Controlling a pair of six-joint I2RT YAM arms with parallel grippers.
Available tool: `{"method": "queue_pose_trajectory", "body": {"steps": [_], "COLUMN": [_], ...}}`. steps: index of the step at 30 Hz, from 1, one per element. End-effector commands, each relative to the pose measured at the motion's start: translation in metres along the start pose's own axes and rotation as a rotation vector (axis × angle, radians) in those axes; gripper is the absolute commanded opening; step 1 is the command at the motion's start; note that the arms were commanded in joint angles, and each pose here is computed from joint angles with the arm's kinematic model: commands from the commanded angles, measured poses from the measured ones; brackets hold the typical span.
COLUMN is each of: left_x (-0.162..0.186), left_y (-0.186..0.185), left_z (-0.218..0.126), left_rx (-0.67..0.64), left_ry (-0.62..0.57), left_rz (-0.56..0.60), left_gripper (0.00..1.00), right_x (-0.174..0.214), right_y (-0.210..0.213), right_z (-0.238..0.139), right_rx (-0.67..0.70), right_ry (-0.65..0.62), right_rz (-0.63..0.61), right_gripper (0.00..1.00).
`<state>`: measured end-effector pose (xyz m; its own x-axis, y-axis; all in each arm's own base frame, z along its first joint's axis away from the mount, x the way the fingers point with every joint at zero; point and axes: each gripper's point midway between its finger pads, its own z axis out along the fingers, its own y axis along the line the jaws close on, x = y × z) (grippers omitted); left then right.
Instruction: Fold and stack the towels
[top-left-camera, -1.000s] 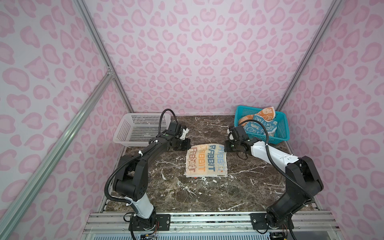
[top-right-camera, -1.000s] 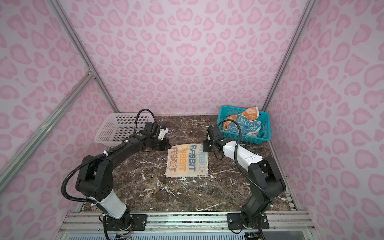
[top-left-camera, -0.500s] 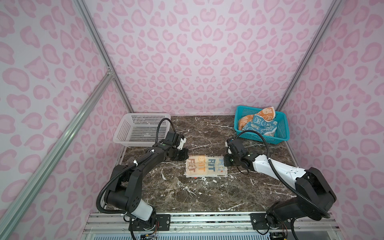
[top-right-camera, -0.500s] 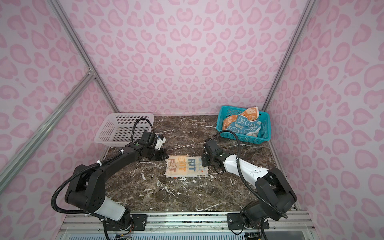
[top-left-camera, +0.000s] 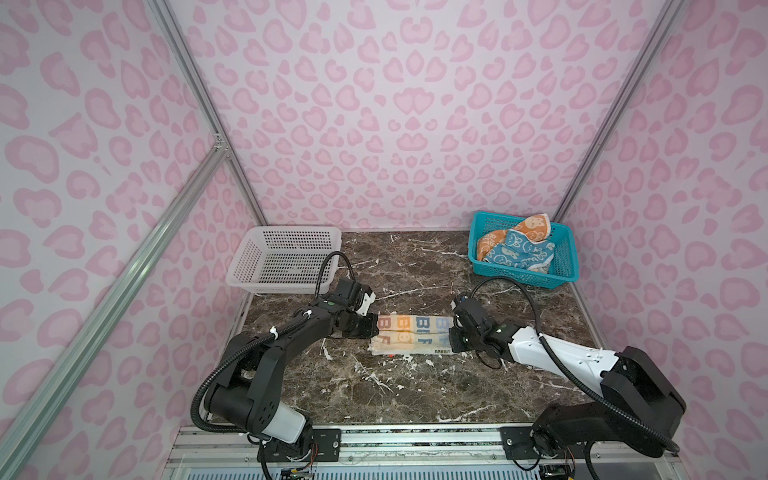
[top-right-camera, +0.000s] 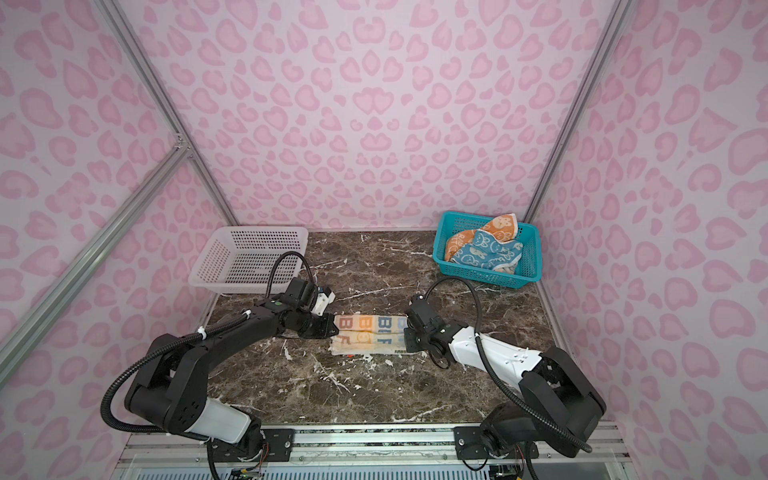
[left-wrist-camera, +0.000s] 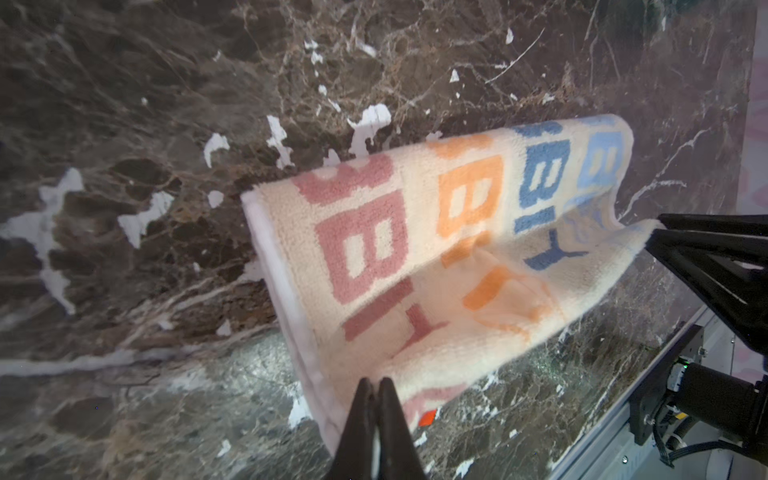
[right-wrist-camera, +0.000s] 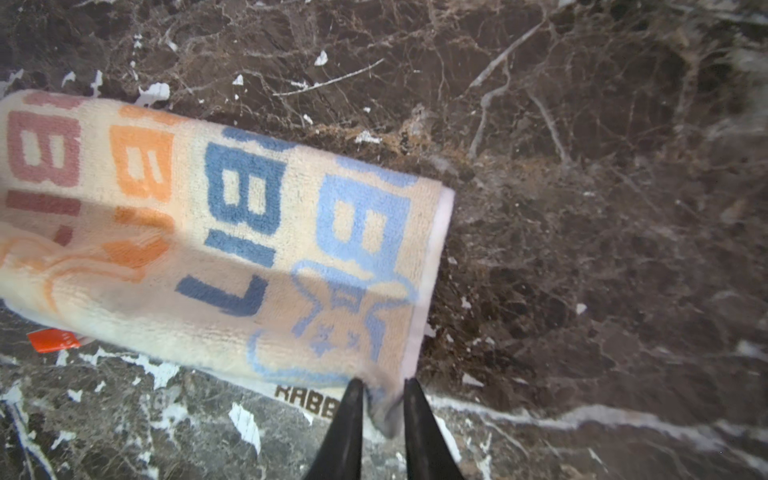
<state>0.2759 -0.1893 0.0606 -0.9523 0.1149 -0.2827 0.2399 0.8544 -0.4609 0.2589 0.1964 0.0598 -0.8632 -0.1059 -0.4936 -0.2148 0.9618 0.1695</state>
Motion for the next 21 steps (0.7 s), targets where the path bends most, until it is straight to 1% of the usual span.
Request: {"method": "queue_pose_trajectory", "body": {"steps": [1, 7, 10, 12, 14, 18, 21], "left_x": [0.004, 0.017, 0.018, 0.018, 0.015, 0.002, -0.008], "left_y": [-0.004, 0.000, 0.000, -0.001, -0.003, -0.009, -0.022], "left_z": [-0.005, -0.010, -0.012, -0.013, -0.016, -0.020, -0.016], "left_rx": [0.014, -0.007, -0.014, -0.011, -0.010, 0.005, 0.068], "left_ry": [-0.008, 0.016, 0.015, 0.015, 0.004, -0.024, -0.039], "left_rz": [-0.002, -0.005, -0.007, -0.009, -0.011, -0.022, -0.045], "left_gripper": [0.13, 0.23, 0.24, 0.26, 0.27, 0.27, 0.26], "right_x": [0.001, -0.002, -0.009, -0.011, -0.012, -0.010, -0.004], "right_y": [0.004, 0.006, 0.008, 0.013, 0.018, 0.040, 0.052], "right_z": [-0.006, -0.027, -0.034, -0.034, -0.031, -0.015, 0.000], "right_rx": [-0.018, -0.066, -0.080, -0.097, -0.110, -0.169, -0.194], "right_ry": [-0.036, -0.109, -0.144, -0.144, -0.119, -0.018, 0.049], "right_rz": [-0.011, -0.028, -0.038, -0.050, -0.061, -0.091, -0.095], "right_gripper": [0.24, 0.29, 0.31, 0.31, 0.31, 0.28, 0.26]}}
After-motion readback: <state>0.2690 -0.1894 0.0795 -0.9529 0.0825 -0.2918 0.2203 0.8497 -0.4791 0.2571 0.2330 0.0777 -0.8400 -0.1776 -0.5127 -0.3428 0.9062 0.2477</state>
